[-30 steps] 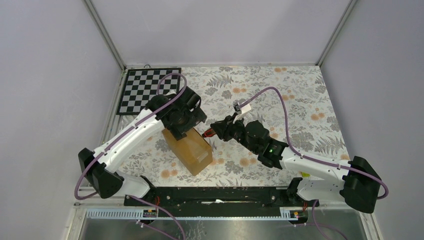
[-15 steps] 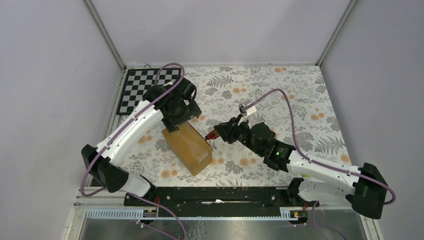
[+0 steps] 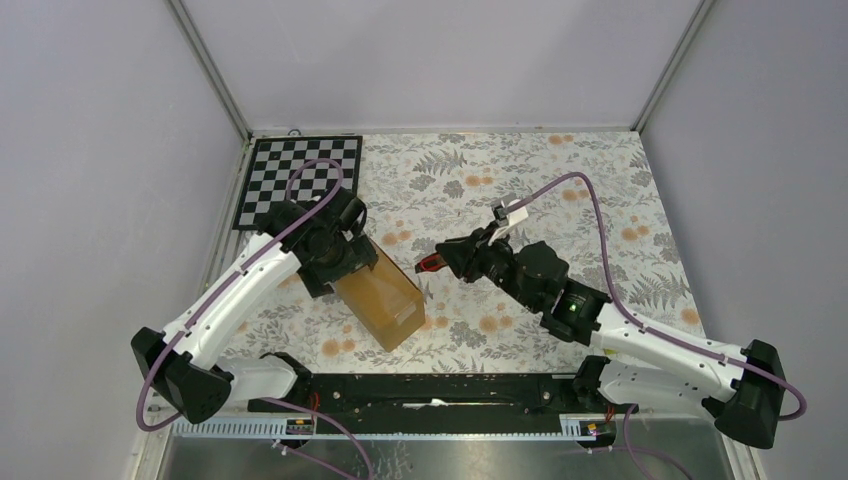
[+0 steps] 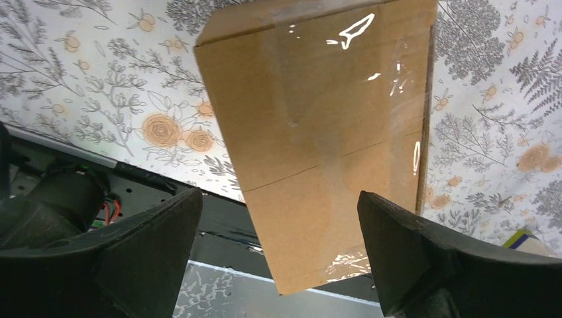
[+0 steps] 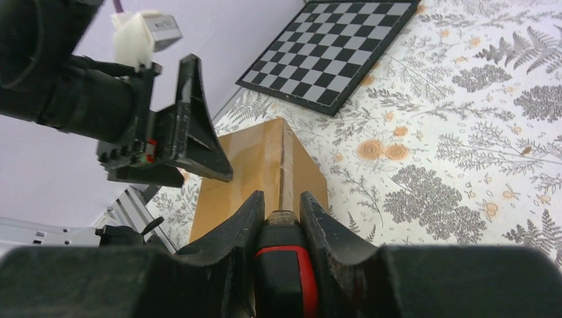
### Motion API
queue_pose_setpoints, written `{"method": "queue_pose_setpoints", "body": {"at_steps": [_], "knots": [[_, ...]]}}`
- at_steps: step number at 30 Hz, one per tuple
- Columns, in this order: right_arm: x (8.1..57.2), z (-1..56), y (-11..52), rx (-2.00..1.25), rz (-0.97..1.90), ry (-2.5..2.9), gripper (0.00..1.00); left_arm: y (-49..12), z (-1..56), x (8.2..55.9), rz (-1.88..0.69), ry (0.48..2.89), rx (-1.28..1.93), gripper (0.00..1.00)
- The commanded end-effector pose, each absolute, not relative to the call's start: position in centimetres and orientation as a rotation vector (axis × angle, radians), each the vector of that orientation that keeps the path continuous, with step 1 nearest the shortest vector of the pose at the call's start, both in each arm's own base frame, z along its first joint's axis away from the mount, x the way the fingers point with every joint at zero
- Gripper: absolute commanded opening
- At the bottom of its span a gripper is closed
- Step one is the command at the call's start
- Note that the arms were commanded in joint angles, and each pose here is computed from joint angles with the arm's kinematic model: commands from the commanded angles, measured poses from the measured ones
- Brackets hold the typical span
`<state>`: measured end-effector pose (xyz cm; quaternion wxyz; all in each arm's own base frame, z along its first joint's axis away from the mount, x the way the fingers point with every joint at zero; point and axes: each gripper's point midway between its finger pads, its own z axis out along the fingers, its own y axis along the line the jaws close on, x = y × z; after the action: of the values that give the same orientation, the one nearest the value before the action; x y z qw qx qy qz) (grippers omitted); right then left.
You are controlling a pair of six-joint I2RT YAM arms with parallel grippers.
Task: Unpack the express box
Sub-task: Adjust the express box at the center of the board.
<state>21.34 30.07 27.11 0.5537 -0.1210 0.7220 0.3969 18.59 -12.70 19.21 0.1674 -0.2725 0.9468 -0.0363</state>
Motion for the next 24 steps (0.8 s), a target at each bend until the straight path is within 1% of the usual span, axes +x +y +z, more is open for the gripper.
{"method": "queue_pose_setpoints", "body": {"at_steps": [1, 11, 24], "knots": [[20.9, 31.3, 30.7, -0.302, 0.988, 1.605, 0.00, -14.5, 19.7, 19.8, -0.256, 2.664, -0.762, 0.99], [20.2, 30.2, 32.2, -0.364, 1.013, 1.646, 0.00, -15.4, 19.0, 20.1, -0.314, 2.674, -0.749, 0.99], [20.6, 28.5, 31.2, -0.263, 0.987, 1.735, 0.00, -15.8, 17.6, 19.7, -0.338, 2.694, -0.757, 0.99]]}}
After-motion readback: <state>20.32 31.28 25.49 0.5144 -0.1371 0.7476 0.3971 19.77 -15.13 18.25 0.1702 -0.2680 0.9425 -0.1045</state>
